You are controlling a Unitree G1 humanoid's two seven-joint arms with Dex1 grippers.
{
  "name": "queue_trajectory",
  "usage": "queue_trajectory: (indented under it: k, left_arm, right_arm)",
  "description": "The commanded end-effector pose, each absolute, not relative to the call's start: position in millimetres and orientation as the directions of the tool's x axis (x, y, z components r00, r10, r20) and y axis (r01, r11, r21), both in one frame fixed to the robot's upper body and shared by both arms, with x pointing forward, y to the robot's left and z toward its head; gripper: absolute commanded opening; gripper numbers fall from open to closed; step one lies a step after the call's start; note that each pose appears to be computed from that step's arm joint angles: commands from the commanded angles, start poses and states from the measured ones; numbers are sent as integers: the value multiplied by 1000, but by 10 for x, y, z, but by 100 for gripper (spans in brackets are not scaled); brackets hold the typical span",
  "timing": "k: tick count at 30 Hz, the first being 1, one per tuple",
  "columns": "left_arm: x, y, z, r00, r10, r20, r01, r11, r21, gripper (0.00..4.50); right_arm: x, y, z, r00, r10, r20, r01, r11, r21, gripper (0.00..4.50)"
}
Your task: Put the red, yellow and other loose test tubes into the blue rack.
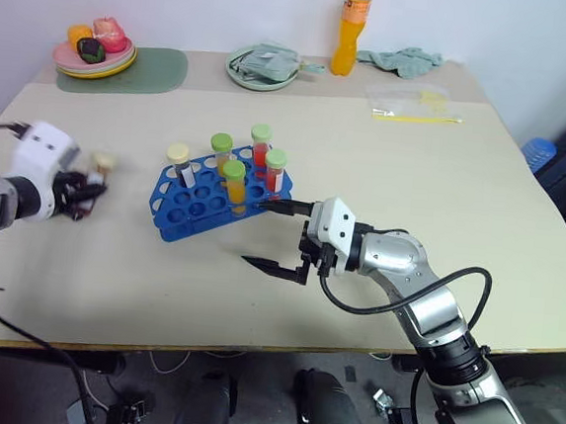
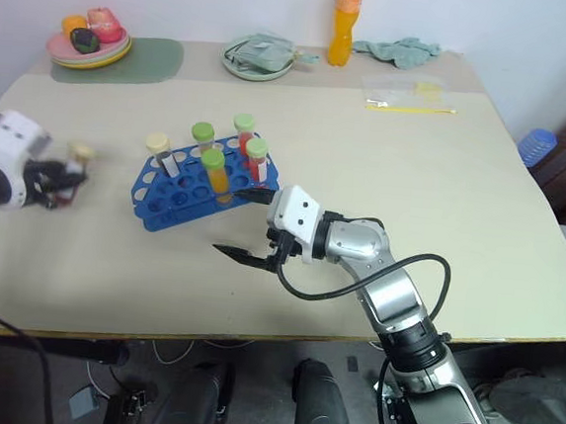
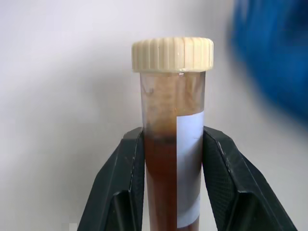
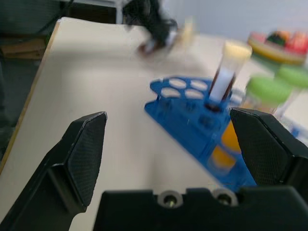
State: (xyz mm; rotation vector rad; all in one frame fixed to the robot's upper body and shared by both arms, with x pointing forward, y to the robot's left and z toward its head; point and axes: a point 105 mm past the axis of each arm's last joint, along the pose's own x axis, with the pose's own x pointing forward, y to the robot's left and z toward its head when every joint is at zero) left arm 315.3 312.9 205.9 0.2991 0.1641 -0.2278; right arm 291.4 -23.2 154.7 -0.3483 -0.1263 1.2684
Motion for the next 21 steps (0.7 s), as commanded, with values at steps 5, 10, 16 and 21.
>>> queue_trajectory:
  k: [5, 10, 16, 21]
  left_arm:
    - [2540, 2423, 2365, 933, -203, 298, 149, 969, 195, 170]
    - [2681, 2036, 2087, 932, -136, 335, 37, 958, 284, 170]
    - [2884, 1782, 1820, 909, -15, 417, -104, 960, 261, 170]
    - [3025, 1492, 1755, 897, -67, 438, -42, 971, 236, 170]
  right_arm:
    - [3069, -532, 1353, 434, 895, -106, -893, 411, -184, 450]
    - [3122, -498, 1316, 443, 890, -105, -890, 423, -168, 450]
    - [3149, -445, 1347, 438, 894, -92, -891, 418, -180, 450]
    - [3080, -395, 1350, 437, 896, -81, -891, 418, -177, 450]
